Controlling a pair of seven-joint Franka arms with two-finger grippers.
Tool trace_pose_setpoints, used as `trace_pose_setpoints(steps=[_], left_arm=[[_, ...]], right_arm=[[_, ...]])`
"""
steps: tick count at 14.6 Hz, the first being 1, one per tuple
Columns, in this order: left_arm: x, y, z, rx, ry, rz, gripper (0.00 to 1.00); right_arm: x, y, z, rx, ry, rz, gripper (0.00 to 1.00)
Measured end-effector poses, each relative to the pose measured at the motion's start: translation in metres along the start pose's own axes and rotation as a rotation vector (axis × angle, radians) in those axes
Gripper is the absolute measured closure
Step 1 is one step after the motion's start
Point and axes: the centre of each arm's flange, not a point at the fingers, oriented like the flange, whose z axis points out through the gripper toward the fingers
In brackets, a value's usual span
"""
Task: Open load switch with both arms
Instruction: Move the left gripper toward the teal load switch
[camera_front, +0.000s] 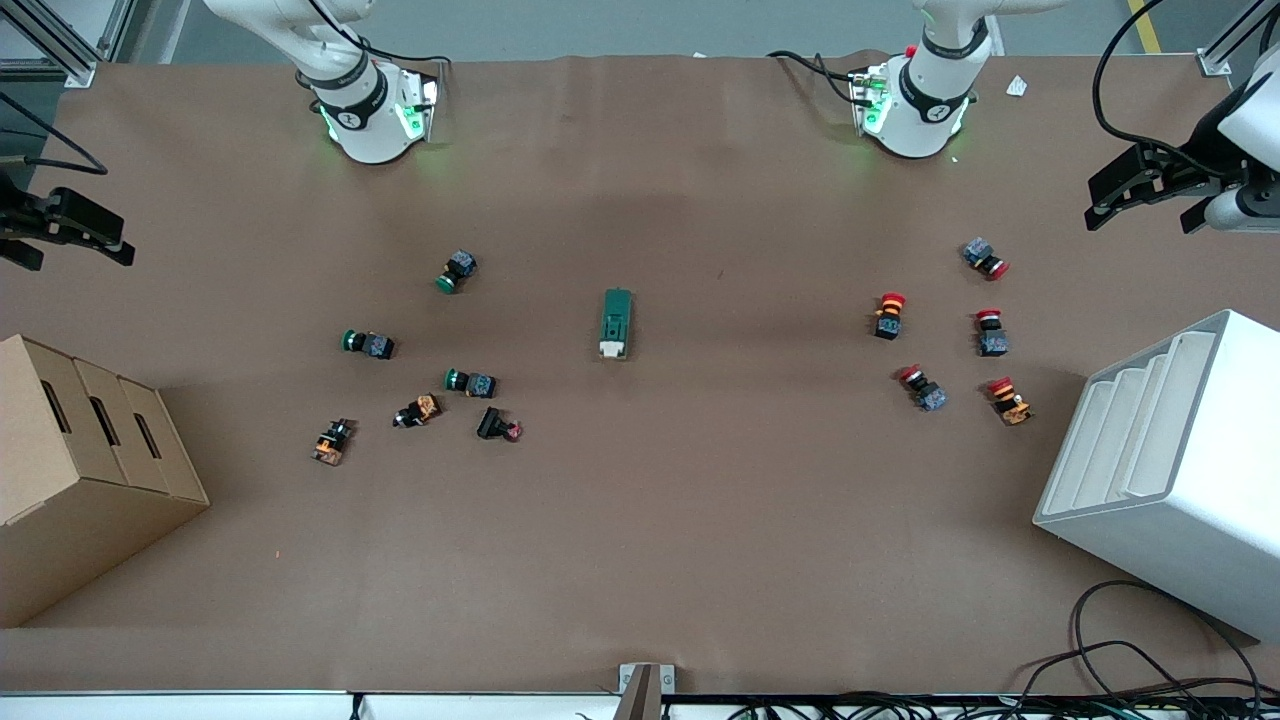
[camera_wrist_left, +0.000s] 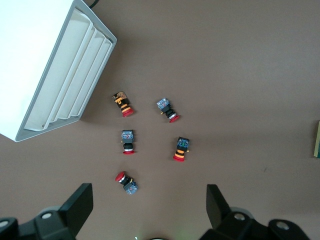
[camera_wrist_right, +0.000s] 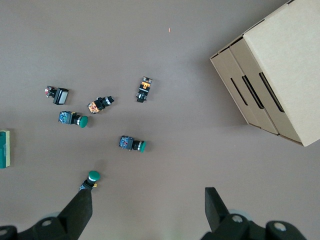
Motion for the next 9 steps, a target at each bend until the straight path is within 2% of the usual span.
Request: trace_pose_setpoints(steps=[7, 9], left_arm=[[0.002, 0.018, 0.0, 0.001, 0.004, 0.033, 0.0], [0.008, 0.039, 0.005, 0.0, 0.002, 0.067, 0.0]], right_arm=[[0.0, 0.0, 0.002, 0.001, -0.005, 0.0, 0.0], [0.0, 0.0, 0.004, 0.003, -0.009, 0.001, 0.0]])
